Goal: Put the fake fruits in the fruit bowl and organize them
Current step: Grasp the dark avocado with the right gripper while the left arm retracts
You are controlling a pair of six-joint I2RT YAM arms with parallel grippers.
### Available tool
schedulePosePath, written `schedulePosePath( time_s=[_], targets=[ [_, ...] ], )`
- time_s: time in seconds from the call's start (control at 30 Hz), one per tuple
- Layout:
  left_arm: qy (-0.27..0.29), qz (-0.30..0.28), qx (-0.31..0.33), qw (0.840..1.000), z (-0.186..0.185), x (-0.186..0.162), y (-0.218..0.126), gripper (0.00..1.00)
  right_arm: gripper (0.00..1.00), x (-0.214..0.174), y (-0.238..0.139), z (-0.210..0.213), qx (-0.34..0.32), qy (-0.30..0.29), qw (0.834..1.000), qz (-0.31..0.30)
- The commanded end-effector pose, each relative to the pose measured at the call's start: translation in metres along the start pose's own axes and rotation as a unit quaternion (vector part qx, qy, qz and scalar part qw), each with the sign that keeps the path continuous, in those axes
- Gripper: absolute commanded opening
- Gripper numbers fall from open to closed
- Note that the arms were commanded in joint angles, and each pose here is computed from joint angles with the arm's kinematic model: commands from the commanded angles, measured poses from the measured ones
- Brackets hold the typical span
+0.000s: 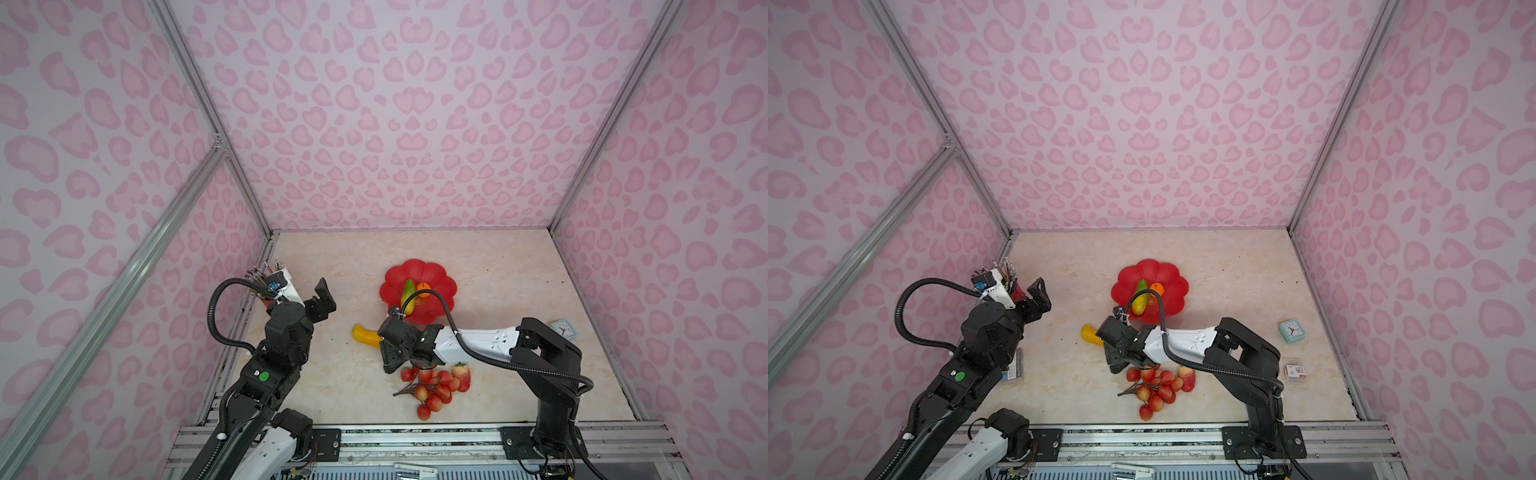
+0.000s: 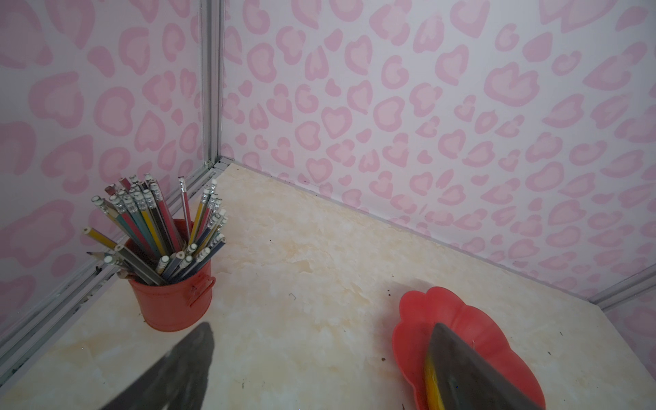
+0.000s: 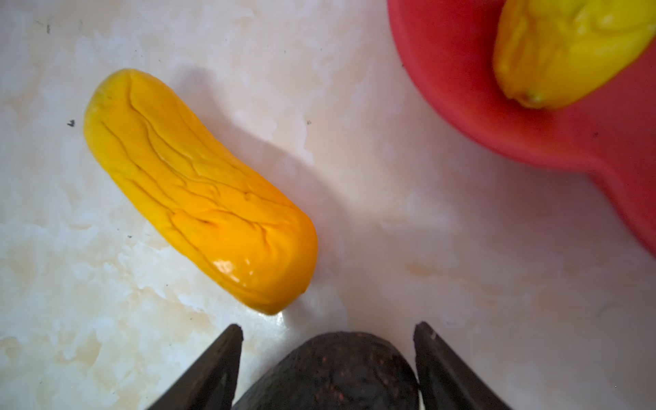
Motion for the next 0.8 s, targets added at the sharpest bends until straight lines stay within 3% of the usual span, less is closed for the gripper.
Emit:
schedulePosePath(
  time_s=[0.0, 0.33, 0.57, 0.77],
  targets=[
    [0.002, -0.008, 0.003, 1.0, 0.001, 0.003, -0.001, 0.96, 0.76, -0.007, -0.004, -0.011, -0.048, 0.001, 0.999, 0.006],
    [0.0, -0.012, 0.001, 1.0, 0.003, 0.004, -0.004, 0.96, 0.74, -0.019, 0.006, -0.001, -0.042, 0.013, 0.998, 0.033],
    [0.0, -0.012, 0.001, 1.0, 0.003, 0.004, -0.005, 0.96, 0.43, -0.012, 0.005, 0.003, -0.032, 0.013, 0.999, 0.02],
    [-0.002, -0.009, 0.0, 1.0, 0.003, 0.002, -0.005, 0.96, 0.37, 0.014, -0.029, -0.004, -0.045, 0.025, 0.998, -0.031]
  ],
)
Point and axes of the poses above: each gripper's point midway between its finger pads, its own y axis out along the fingers, its own z axis along the line the jaws close on, x = y × z, the point moved 5 cm from there along -y, back along the fingers, and after that the axes turned 12 degrees about -y, right-handed, at the moved point
